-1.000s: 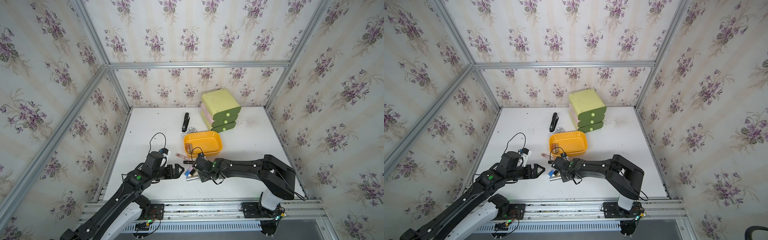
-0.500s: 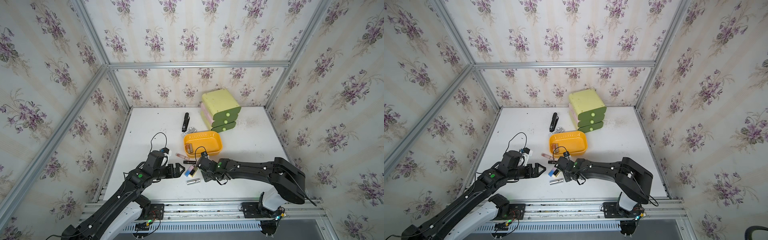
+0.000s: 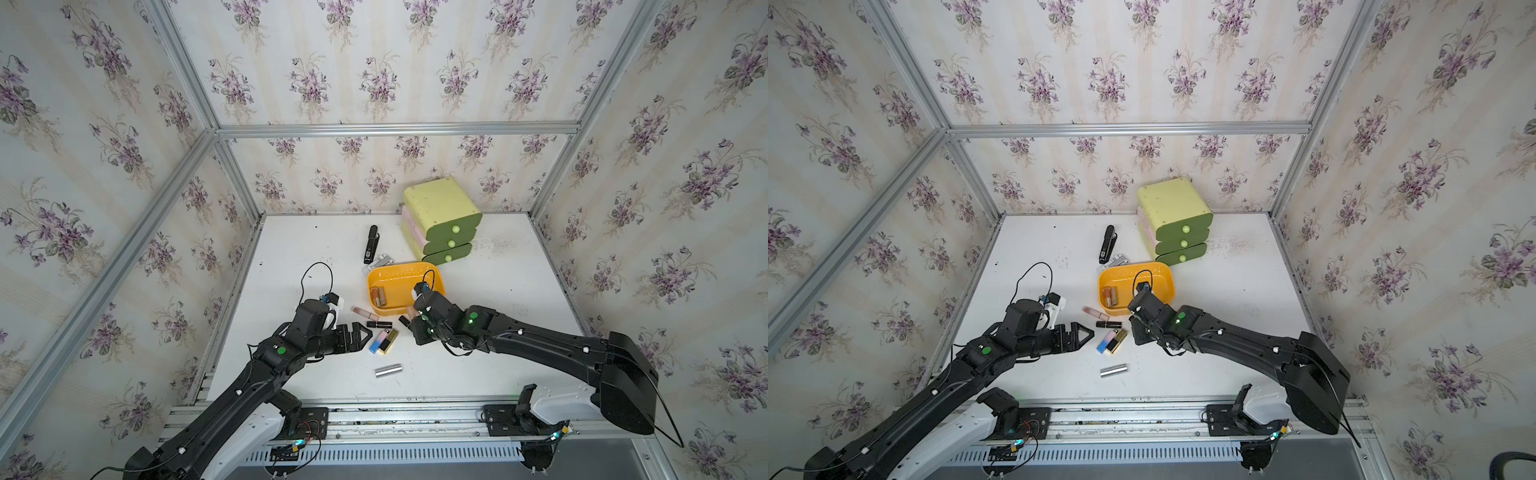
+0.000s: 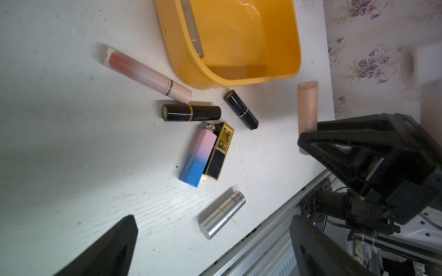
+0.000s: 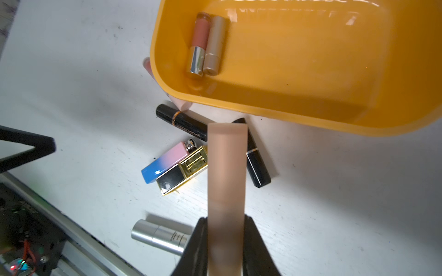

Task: Put the lipstick into the storage box
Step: Adjust the lipstick at the center of the board, then place the lipstick in the storage box.

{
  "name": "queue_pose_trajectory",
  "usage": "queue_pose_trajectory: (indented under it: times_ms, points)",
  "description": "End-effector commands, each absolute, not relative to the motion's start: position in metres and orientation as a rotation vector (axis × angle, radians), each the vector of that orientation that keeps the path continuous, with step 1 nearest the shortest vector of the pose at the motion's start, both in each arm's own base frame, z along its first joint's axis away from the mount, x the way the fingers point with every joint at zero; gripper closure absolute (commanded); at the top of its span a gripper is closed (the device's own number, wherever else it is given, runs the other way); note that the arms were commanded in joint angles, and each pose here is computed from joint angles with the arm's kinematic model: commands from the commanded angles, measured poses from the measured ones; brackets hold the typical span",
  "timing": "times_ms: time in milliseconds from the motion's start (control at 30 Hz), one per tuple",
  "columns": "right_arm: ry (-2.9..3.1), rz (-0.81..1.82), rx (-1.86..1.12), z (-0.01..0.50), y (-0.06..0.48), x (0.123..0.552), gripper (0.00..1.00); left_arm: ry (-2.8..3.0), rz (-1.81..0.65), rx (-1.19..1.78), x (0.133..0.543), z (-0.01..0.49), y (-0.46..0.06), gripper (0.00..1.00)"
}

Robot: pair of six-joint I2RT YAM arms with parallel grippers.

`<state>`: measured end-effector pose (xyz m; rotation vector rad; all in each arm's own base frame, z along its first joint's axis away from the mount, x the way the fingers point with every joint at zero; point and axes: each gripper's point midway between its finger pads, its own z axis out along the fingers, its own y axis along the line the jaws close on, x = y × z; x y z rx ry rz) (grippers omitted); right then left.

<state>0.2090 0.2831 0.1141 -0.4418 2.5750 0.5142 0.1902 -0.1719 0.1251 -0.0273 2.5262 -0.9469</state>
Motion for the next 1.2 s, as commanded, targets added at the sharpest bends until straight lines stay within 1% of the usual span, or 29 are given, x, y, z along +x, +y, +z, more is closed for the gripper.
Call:
queue_pose_trajectory:
  times_ms: [0, 100, 200, 300, 433, 500, 533, 767, 1167]
  points:
    - [2.554, 0.657, -0.473, 0.126, 0.293, 0.216, 0.79, 2.488, -1.009, 0.014, 0.192, 0.135, -0.181, 0.0]
    - [2.544, 0.687, -0.467, 0.131, 0.294, 0.23, 0.8, 2.512, -1.041, 0.131, 0.182, 0.139, -0.192, 0.0]
    - [2.546, 0.713, -0.465, 0.132, 0.296, 0.242, 0.79, 2.561, -0.965, 0.313, 0.164, 0.142, -0.199, 0.0]
    - [2.546, 0.744, -0.47, 0.131, 0.3, 0.25, 0.8, 2.585, -0.925, 0.427, 0.15, 0.143, -0.204, 0.0]
    - [2.546, 0.758, -0.475, 0.132, 0.305, 0.258, 0.8, 2.655, -0.823, 0.561, 0.134, 0.132, -0.206, 0.01]
    - [2.543, 0.776, -0.476, 0.133, 0.307, 0.262, 0.8, 2.684, -0.709, 0.59, 0.133, 0.125, -0.201, 0.01]
    - [2.544, 0.781, -0.478, 0.133, 0.308, 0.264, 0.8, 2.687, -0.69, 0.594, 0.132, 0.124, -0.2, 0.0]
    - [2.547, 0.808, -0.49, 0.131, 0.319, 0.278, 0.8, 2.665, -0.699, 0.569, 0.135, 0.124, -0.201, 0.0]
    - [2.563, 0.811, -0.495, 0.116, 0.334, 0.302, 0.8, 2.674, -0.621, 0.549, 0.14, 0.119, -0.194, 0.0]
